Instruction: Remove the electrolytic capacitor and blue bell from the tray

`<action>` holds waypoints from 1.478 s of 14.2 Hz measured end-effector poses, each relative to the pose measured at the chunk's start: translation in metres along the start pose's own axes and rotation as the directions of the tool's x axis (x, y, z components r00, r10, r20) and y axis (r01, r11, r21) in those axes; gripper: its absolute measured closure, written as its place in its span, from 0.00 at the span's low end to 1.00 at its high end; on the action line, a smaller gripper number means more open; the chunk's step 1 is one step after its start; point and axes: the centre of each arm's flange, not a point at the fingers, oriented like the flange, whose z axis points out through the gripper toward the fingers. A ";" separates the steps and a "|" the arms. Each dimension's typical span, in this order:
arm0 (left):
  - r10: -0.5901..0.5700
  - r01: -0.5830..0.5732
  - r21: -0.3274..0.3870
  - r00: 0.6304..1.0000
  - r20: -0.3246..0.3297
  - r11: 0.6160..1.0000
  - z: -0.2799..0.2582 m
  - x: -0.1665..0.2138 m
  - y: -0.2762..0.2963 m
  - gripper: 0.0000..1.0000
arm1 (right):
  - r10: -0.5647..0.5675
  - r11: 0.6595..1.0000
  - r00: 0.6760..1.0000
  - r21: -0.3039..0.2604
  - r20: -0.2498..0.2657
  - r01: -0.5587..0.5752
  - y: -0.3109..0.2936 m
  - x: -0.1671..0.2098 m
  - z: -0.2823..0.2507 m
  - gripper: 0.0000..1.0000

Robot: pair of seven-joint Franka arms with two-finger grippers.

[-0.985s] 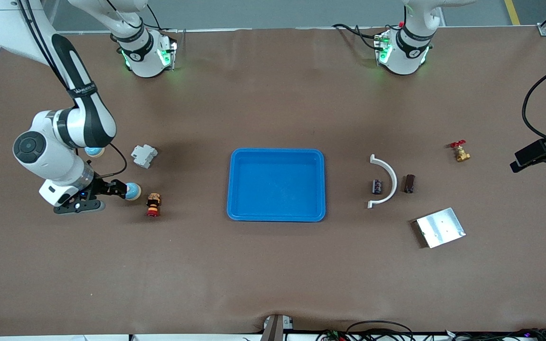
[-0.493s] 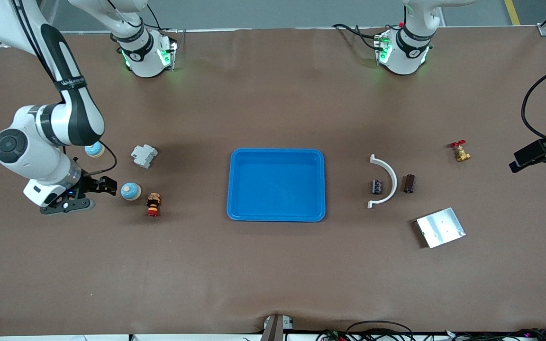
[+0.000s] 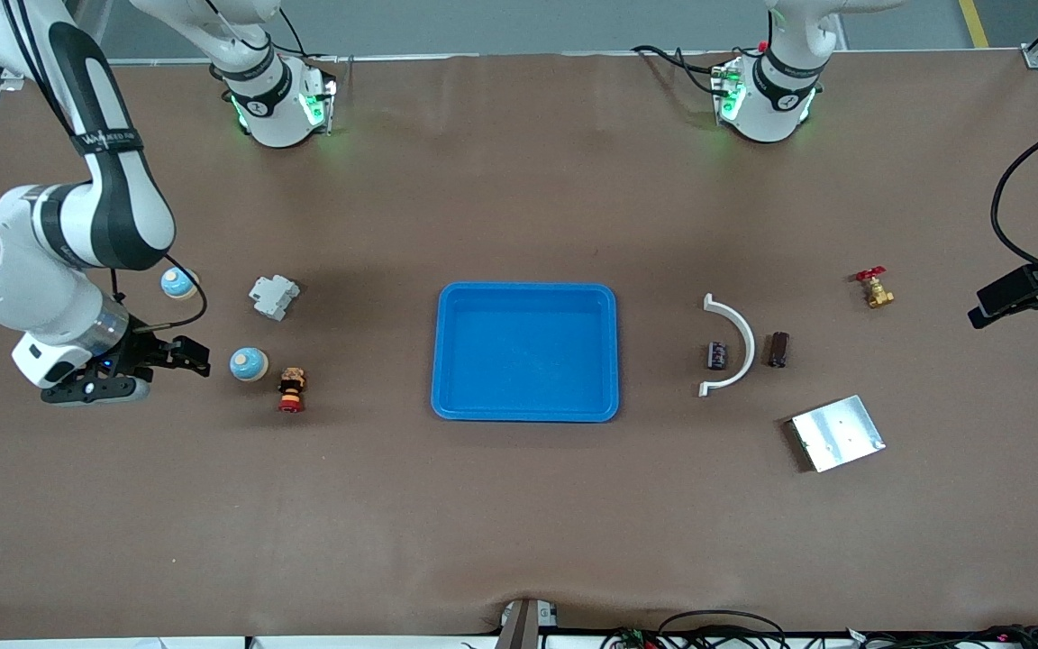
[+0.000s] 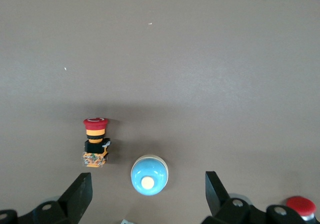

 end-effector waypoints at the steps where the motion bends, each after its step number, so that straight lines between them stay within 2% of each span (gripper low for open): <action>1: 0.000 0.000 0.000 1.000 0.000 1.000 0.000 0.000 0.000 0.00 | 0.013 1.000 1.000 0.000 0.006 -0.013 -0.001 -0.001 -0.010 0.00; 7: 0.002 -0.002 0.000 1.000 -0.001 1.000 0.000 0.000 0.001 0.00 | 0.046 0.999 0.996 0.004 0.070 -0.046 -0.005 0.008 -0.088 0.00; 10: 0.002 -0.002 0.000 1.000 -0.001 1.000 -0.001 0.000 0.001 0.00 | 0.090 0.996 0.994 -0.001 0.057 -0.091 -0.007 0.011 -0.120 0.00; 18: 0.008 -0.008 0.021 1.000 -0.013 1.000 -0.006 0.001 0.000 0.00 | 0.070 0.997 0.997 -0.036 0.029 -0.069 -0.010 0.008 -0.199 0.00; 21: 0.016 -0.015 0.019 0.999 -0.030 1.000 -0.015 0.001 0.005 0.00 | 0.069 0.997 0.997 -0.037 0.047 -0.068 -0.010 0.007 -0.215 0.00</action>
